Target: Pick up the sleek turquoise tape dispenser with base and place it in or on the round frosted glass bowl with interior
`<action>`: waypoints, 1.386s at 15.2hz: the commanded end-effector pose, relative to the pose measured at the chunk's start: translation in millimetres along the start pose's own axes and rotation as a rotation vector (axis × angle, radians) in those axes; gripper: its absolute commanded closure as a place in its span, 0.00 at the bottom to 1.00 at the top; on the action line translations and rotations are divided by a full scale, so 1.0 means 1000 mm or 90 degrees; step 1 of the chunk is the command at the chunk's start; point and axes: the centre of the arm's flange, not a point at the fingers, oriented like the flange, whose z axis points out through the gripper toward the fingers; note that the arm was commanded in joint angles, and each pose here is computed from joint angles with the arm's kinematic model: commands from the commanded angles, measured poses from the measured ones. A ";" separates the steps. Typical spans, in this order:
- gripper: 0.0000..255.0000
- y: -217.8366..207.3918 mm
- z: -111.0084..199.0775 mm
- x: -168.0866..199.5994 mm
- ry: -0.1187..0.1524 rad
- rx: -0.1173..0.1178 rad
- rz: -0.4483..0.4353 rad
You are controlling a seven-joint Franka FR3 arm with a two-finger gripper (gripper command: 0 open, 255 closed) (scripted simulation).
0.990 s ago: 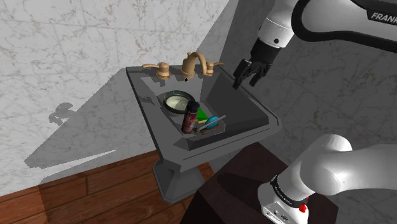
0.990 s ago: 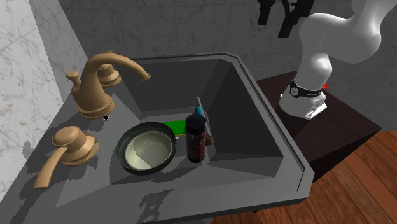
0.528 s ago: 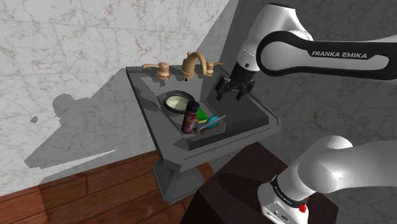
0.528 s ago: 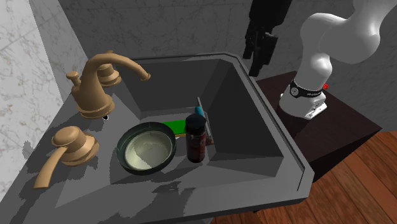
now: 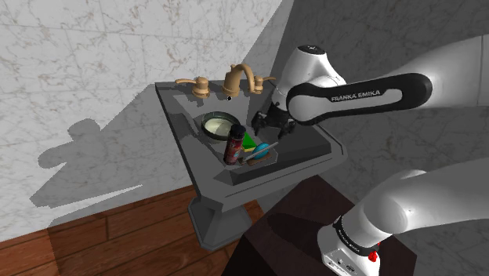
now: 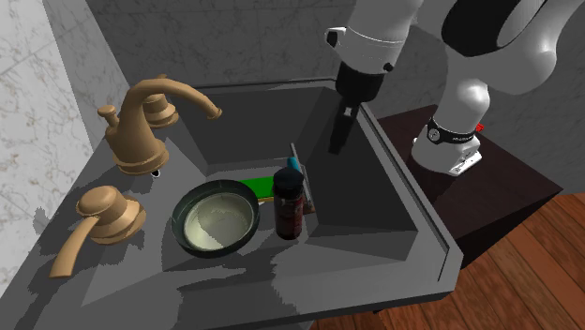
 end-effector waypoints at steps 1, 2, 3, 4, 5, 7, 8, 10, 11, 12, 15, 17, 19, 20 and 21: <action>0.00 -0.005 0.026 0.005 0.007 -0.005 0.050; 0.00 -0.006 0.039 0.008 0.011 -0.009 0.073; 0.00 -0.007 0.051 0.011 0.014 -0.013 0.096; 0.00 -0.008 0.064 0.014 0.018 -0.016 0.120; 0.00 -0.009 0.076 0.018 0.021 -0.020 0.143; 0.00 -0.009 0.102 0.025 0.028 -0.027 0.190; 0.00 -0.010 0.114 0.028 0.031 -0.031 0.214; 0.00 -0.009 0.139 0.036 0.038 -0.038 0.260; 0.00 -0.009 0.152 0.040 0.042 -0.041 0.284; 0.00 -0.009 0.153 0.040 0.042 -0.042 0.287; 0.00 -0.007 0.169 0.041 0.042 -0.042 0.287; 0.00 -0.007 0.180 0.041 0.042 -0.042 0.287; 0.00 -0.005 0.193 0.042 0.042 -0.042 0.287; 0.00 -0.005 0.193 0.042 0.042 -0.042 0.287; 0.00 -0.005 0.193 0.042 0.042 -0.042 0.287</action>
